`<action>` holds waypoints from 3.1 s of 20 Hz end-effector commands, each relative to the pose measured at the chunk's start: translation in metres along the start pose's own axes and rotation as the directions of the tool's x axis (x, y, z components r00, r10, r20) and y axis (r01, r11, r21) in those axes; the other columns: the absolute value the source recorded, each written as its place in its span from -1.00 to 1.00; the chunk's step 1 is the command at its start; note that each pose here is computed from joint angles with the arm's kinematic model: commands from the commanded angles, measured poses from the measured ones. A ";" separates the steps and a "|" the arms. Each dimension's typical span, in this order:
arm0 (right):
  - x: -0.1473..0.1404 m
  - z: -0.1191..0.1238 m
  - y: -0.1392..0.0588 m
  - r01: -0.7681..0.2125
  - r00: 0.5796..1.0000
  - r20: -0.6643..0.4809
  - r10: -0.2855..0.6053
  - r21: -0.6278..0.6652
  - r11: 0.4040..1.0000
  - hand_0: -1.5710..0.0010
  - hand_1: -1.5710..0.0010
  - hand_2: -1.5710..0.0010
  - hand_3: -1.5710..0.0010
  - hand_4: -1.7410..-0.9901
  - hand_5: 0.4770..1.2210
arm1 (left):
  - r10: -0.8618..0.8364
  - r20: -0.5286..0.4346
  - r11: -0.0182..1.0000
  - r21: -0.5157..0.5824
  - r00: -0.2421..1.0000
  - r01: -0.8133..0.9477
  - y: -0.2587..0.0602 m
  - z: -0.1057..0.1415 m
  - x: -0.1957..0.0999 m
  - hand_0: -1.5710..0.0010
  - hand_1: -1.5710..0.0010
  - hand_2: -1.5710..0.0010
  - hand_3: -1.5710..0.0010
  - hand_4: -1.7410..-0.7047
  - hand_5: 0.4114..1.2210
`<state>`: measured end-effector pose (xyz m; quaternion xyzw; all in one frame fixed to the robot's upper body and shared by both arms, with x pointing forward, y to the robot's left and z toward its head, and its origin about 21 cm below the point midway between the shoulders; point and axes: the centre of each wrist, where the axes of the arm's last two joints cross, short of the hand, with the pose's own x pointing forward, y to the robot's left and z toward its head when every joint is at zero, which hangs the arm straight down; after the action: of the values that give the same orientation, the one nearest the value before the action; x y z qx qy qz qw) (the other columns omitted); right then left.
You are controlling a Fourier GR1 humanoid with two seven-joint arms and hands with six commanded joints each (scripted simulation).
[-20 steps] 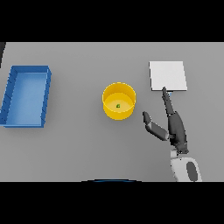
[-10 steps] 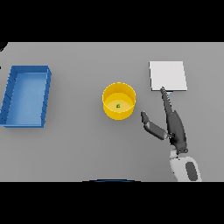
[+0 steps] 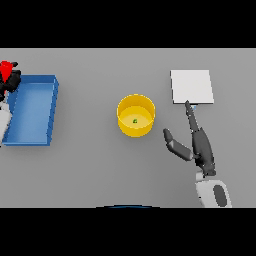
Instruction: Pick up the red beaker and tilt it to pour out 1 green nut into yellow bowl. Pick up the yellow bowl and place it on the metallic measuring scale.
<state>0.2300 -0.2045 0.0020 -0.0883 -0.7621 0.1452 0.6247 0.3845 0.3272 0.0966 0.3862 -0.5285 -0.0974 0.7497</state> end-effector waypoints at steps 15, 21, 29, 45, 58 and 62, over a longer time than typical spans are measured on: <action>0.000 0.005 0.001 0.009 1.000 0.012 -0.009 -0.013 1.000 1.00 1.00 1.00 1.00 0.96 -0.58 | -0.102 -0.034 0.991 -0.091 0.994 0.099 -0.005 0.032 -0.026 0.02 0.19 0.17 0.22 0.58 -0.34; 0.003 0.005 0.000 -0.004 1.000 0.025 0.004 0.000 1.000 1.00 1.00 1.00 1.00 0.93 -0.56 | -0.172 -0.009 0.977 -0.127 0.985 0.169 -0.010 0.025 -0.031 0.74 0.79 0.78 0.79 0.81 -0.40; 0.020 -0.036 -0.023 -0.332 0.943 0.091 0.319 0.284 0.900 1.00 1.00 1.00 1.00 0.78 -0.46 | -0.145 0.060 0.982 -0.109 0.988 0.151 -0.012 0.027 -0.025 0.96 0.96 0.96 0.97 0.92 -0.38; 0.053 -0.118 0.015 -0.842 0.487 0.610 0.626 0.519 0.149 1.00 1.00 1.00 1.00 0.40 -0.35 | -0.164 0.056 0.979 -0.110 0.985 0.170 -0.006 0.026 -0.032 1.00 1.00 1.00 1.00 0.92 -0.27; 0.052 -0.145 0.057 -0.818 0.420 0.659 0.624 0.572 -0.053 1.00 1.00 1.00 1.00 0.27 -0.30 | -0.169 0.056 0.979 -0.103 0.984 0.174 0.002 0.024 -0.035 1.00 1.00 1.00 1.00 0.93 -0.29; 0.044 -0.146 0.064 -0.785 0.433 0.639 0.635 0.614 -0.082 1.00 1.00 0.99 0.96 0.22 -0.27 | -0.168 0.056 0.980 -0.102 0.984 0.173 0.001 0.024 -0.036 1.00 1.00 1.00 1.00 0.92 -0.29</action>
<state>0.3607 -0.1137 0.0473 -0.1304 -0.4381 0.8244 0.3339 0.3483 0.3357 0.0751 0.3870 -0.5053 -0.1982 0.7454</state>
